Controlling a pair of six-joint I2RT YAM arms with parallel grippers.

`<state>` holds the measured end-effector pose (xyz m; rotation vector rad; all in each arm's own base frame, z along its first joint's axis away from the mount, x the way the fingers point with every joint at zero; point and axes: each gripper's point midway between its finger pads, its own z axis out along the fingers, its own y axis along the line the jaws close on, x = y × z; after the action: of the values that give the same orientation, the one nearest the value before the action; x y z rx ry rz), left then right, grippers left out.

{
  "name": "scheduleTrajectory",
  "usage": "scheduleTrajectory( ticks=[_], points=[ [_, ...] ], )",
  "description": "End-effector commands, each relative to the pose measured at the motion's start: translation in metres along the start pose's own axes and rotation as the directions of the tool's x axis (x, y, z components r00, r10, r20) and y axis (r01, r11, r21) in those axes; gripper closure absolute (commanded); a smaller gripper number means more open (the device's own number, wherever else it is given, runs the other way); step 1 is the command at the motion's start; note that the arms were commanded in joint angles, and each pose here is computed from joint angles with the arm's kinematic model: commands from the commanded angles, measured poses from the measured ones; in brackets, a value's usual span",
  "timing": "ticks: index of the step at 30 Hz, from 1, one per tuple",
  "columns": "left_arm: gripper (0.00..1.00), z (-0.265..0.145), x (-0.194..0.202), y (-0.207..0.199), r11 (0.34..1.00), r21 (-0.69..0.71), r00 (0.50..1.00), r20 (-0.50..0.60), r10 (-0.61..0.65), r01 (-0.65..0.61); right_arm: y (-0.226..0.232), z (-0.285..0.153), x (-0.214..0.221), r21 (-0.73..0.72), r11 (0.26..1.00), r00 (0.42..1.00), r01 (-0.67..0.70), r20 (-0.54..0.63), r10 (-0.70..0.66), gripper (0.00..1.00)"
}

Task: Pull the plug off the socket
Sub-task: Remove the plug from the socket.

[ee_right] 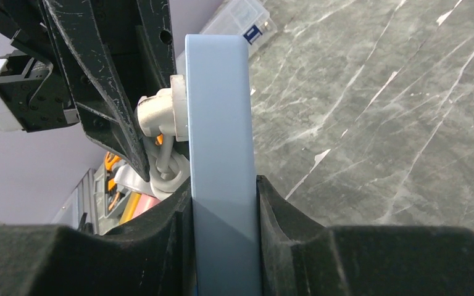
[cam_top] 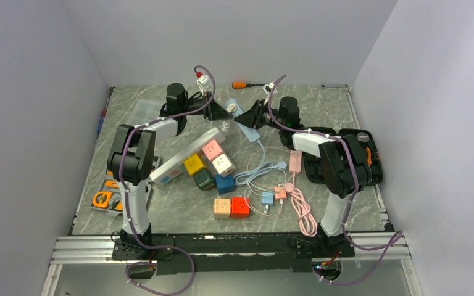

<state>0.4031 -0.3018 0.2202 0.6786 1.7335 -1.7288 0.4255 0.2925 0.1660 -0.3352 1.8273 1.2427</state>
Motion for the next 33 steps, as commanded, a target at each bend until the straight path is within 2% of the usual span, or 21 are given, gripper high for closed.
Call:
scheduleTrajectory(
  ticks=[1,6,16,21,26,29,33],
  points=[
    [1.00,-0.009,0.051,-0.178,0.804,0.537,0.817,-0.324,0.477,-0.257,-0.126,-0.017,0.096,0.528,0.841,0.964,-0.117,-0.144,0.225,1.00],
    [1.00,-0.009,0.050,-0.182,0.796,0.542,0.811,-0.317,0.491,-0.270,-0.147,-0.025,0.112,0.617,0.778,0.946,-0.117,-0.171,0.277,1.00],
    [1.00,-0.010,0.049,-0.188,0.786,0.548,0.802,-0.310,0.510,-0.288,-0.171,-0.043,0.126,0.704,0.695,0.919,-0.149,-0.161,0.360,1.00],
    [1.00,-0.011,0.048,-0.192,0.785,0.547,0.801,-0.309,0.514,-0.293,-0.184,-0.058,0.128,0.766,0.635,0.926,-0.102,-0.160,0.343,1.00],
    [1.00,-0.012,0.045,-0.196,0.782,0.546,0.798,-0.304,0.520,-0.301,-0.196,-0.077,0.122,0.848,0.530,0.941,0.004,-0.182,0.285,1.00],
    [1.00,-0.012,0.043,-0.198,0.781,0.546,0.797,-0.304,0.522,-0.303,-0.199,-0.082,0.122,0.862,0.508,0.938,-0.001,-0.175,0.300,1.00],
    [1.00,-0.012,0.037,-0.203,0.774,0.550,0.793,-0.295,0.533,-0.315,-0.199,-0.082,0.129,0.836,0.540,0.918,-0.096,-0.135,0.372,1.00]
  ],
)
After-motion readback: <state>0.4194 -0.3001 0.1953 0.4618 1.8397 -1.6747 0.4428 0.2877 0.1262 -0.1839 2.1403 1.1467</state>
